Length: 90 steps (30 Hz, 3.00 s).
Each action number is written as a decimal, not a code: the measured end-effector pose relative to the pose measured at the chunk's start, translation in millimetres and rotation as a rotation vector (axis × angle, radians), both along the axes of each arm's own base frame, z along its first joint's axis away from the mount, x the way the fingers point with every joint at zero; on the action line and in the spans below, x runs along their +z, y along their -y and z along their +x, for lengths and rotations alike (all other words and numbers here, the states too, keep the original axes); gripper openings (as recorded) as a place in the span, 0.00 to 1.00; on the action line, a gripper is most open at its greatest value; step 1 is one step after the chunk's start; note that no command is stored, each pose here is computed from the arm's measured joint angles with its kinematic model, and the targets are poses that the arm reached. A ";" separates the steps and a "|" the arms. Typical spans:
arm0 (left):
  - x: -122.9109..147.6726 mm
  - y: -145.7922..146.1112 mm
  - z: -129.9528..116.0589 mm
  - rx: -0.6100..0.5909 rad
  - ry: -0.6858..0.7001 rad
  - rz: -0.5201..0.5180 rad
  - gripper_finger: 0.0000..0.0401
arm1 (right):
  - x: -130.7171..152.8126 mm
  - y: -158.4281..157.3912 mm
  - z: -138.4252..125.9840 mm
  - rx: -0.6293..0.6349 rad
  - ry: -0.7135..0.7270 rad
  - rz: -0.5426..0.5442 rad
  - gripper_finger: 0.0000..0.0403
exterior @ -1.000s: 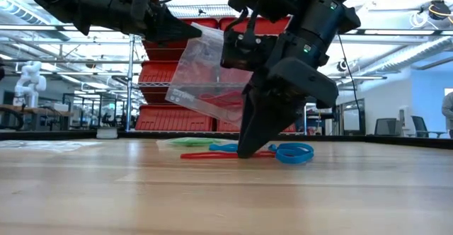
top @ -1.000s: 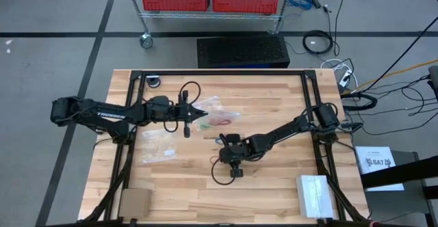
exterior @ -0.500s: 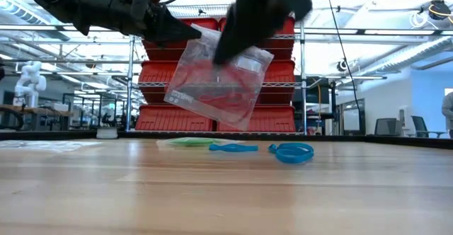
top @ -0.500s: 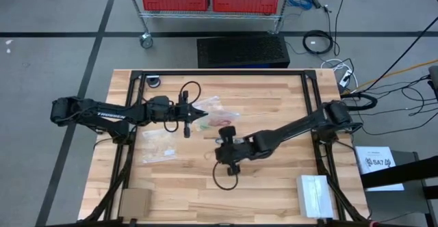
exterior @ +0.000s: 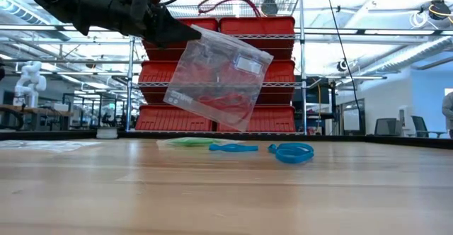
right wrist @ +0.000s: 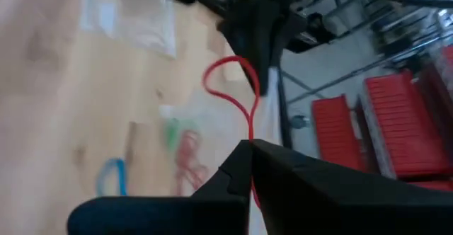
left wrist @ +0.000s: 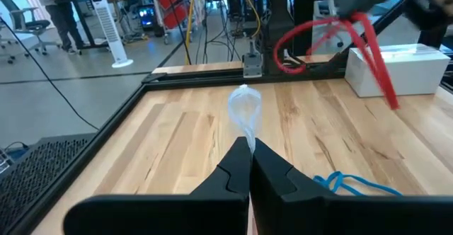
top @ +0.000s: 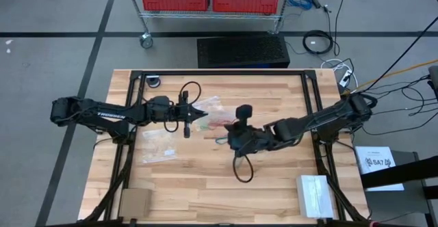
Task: Sort rubber bands
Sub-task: Put the red rubber band into the bottom right transparent zip bag
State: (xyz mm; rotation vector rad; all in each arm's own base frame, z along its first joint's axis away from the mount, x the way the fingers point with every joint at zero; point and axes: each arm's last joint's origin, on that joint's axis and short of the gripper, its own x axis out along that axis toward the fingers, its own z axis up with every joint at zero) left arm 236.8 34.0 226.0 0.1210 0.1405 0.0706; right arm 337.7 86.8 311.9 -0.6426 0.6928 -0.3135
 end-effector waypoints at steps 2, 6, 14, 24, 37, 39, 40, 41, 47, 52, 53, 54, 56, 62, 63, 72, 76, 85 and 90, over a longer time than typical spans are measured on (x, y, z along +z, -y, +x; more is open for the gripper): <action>0.0 0.0 0.0 0.000 0.000 0.000 0.00 | -1.7 5.5 0.2 -0.006 -0.038 -0.045 0.00; 0.0 0.1 0.0 -0.002 0.000 -0.001 0.00 | -3.3 19.0 -0.4 -0.070 -0.088 -0.132 0.00; -0.4 0.2 0.0 -0.004 -0.004 -0.002 0.00 | -3.0 30.3 -0.1 -0.118 -0.129 -0.224 0.00; -0.4 0.4 0.0 -0.004 -0.004 -0.005 0.00 | -2.5 38.4 0.7 -0.142 -0.154 -0.270 0.00; -0.4 0.4 0.0 -0.004 -0.004 -0.004 0.00 | -3.3 42.9 0.7 -0.146 -0.169 -0.270 0.00; -0.4 0.4 0.0 -0.004 -0.004 -0.004 0.00 | -3.6 42.6 0.9 -0.133 -0.170 -0.259 0.00; -0.4 0.4 0.0 -0.004 -0.003 -0.004 0.00 | -4.0 42.0 1.3 -0.115 -0.171 -0.241 0.00; -0.4 0.4 0.0 -0.004 -0.003 -0.004 0.00 | -4.4 41.5 1.6 -0.099 -0.171 -0.222 0.00; -0.3 0.4 0.0 -0.005 -0.003 -0.003 0.00 | -14.5 46.4 8.9 -0.086 -0.196 -0.183 0.00; -0.3 0.4 0.0 -0.005 -0.003 -0.002 0.00 | -31.4 58.2 21.9 -0.059 -0.235 -0.121 0.00; -0.3 0.4 0.0 -0.005 -0.003 -0.002 0.00 | -33.4 60.1 23.8 -0.055 -0.236 -0.112 0.00; -0.4 0.4 0.0 -0.005 -0.004 -0.003 0.00 | -35.8 61.5 25.9 -0.049 -0.238 -0.101 0.00; -0.5 0.4 0.0 -0.005 -0.005 -0.003 0.00 | -37.8 63.5 28.8 -0.032 -0.232 -0.076 0.00; -0.9 0.4 0.0 -0.005 -0.008 -0.003 0.00 | -40.5 62.4 35.1 0.043 -0.202 0.006 0.00; -0.8 0.4 0.0 -0.005 -0.008 -0.004 0.00 | -40.2 62.3 36.5 0.053 -0.188 0.022 0.00; -0.4 0.8 0.1 -0.005 -0.003 -0.020 0.00 | -49.2 85.4 46.0 -0.018 -0.132 0.150 0.02; -1.0 0.8 0.1 -0.005 -0.007 -0.020 0.00 | -48.3 89.1 46.0 -0.017 -0.115 0.199 0.10; -3.3 0.8 1.3 -0.005 -0.019 -0.022 0.00 | -21.9 76.4 32.8 0.034 -0.039 0.246 0.35; -3.3 0.8 1.3 -0.005 -0.019 -0.022 0.00 | -2.3 69.3 21.1 0.067 0.016 0.272 0.40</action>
